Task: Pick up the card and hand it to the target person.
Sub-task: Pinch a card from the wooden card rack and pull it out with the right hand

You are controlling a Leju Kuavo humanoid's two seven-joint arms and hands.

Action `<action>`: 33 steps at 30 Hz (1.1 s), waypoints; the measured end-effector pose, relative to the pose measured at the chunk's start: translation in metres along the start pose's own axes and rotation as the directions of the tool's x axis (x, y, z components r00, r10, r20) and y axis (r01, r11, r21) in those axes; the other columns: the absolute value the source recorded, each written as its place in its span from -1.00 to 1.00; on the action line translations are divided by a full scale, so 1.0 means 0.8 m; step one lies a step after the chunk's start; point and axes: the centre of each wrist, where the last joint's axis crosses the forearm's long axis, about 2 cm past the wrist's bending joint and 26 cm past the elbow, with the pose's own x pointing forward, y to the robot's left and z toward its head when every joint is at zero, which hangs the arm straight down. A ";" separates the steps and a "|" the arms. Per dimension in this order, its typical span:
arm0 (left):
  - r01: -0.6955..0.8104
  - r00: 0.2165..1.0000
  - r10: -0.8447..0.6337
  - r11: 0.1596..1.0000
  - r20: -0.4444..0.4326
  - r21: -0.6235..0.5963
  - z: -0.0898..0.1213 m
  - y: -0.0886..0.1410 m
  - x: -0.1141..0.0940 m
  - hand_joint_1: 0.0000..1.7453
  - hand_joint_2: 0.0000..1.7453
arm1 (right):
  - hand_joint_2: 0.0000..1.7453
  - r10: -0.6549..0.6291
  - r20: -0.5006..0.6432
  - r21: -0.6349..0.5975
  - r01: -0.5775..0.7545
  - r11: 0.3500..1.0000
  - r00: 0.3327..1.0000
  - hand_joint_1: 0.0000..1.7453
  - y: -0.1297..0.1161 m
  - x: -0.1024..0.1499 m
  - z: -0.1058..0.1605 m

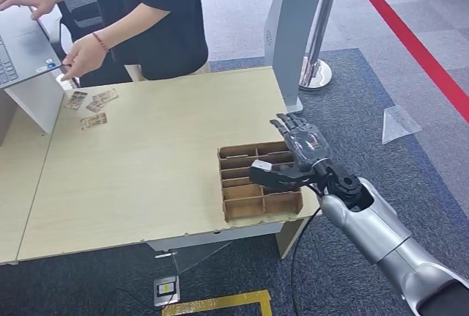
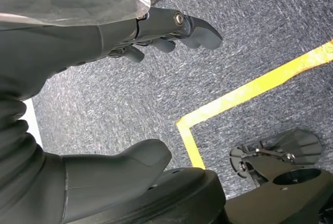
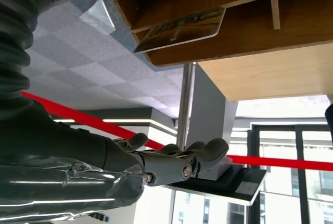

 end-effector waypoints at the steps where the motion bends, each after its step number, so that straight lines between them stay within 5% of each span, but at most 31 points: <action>1: 0.000 1.000 0.000 1.000 0.000 0.000 0.000 0.000 0.000 -1.00 1.00 | 1.00 0.001 0.001 0.000 -0.001 1.000 1.000 -0.50 0.000 0.000 0.000; 5: 0.000 1.000 0.000 1.000 0.000 0.000 0.000 0.000 0.000 -1.00 1.00 | 1.00 0.004 0.002 0.001 -0.004 1.000 1.000 0.74 0.000 0.001 0.000; 6: 0.000 1.000 0.000 1.000 0.000 0.000 0.000 0.000 0.000 -1.00 1.00 | 1.00 0.005 0.002 0.001 -0.005 1.000 1.000 0.86 0.000 0.001 0.000; 33: -0.015 1.000 0.015 1.000 0.010 0.019 0.000 0.000 0.000 -1.00 1.00 | 1.00 0.052 0.006 -0.018 -0.052 0.998 0.999 1.00 -0.006 0.009 0.001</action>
